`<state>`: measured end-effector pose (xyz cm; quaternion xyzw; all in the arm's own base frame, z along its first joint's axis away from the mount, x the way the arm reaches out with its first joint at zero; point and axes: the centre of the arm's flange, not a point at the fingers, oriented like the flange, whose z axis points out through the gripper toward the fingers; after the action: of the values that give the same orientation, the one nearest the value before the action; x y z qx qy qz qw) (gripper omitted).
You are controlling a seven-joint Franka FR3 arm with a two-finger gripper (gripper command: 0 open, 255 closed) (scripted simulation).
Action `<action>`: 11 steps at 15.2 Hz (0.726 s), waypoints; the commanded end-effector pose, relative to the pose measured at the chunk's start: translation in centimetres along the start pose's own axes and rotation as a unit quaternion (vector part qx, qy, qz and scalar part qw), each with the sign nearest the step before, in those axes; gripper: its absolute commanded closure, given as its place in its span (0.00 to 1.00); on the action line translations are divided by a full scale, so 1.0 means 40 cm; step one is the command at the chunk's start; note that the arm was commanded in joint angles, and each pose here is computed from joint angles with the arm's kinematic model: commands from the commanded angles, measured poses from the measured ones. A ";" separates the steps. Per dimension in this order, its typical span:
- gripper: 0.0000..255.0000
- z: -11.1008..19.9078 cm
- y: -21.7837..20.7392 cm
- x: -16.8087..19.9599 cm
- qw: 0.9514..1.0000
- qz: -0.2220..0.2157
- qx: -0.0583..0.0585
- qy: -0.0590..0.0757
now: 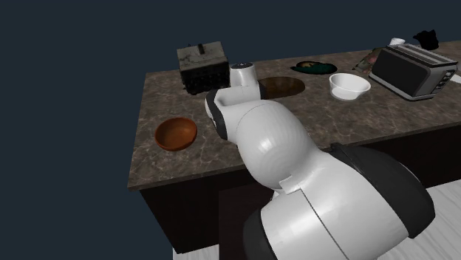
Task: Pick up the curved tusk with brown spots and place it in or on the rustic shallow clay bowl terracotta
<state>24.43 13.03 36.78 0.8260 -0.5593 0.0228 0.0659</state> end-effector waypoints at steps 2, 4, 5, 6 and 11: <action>1.00 -0.013 0.001 0.001 1.000 0.000 0.000 0.000; 1.00 -0.039 0.003 0.004 1.000 0.000 0.000 0.000; 1.00 -0.052 0.004 0.006 1.000 0.000 0.000 0.000; 1.00 -0.065 0.005 0.007 1.000 0.000 0.000 0.000; 1.00 -0.130 0.011 0.015 1.000 0.000 0.000 0.000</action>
<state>24.43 12.99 41.48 0.8261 -0.5592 0.0227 0.0658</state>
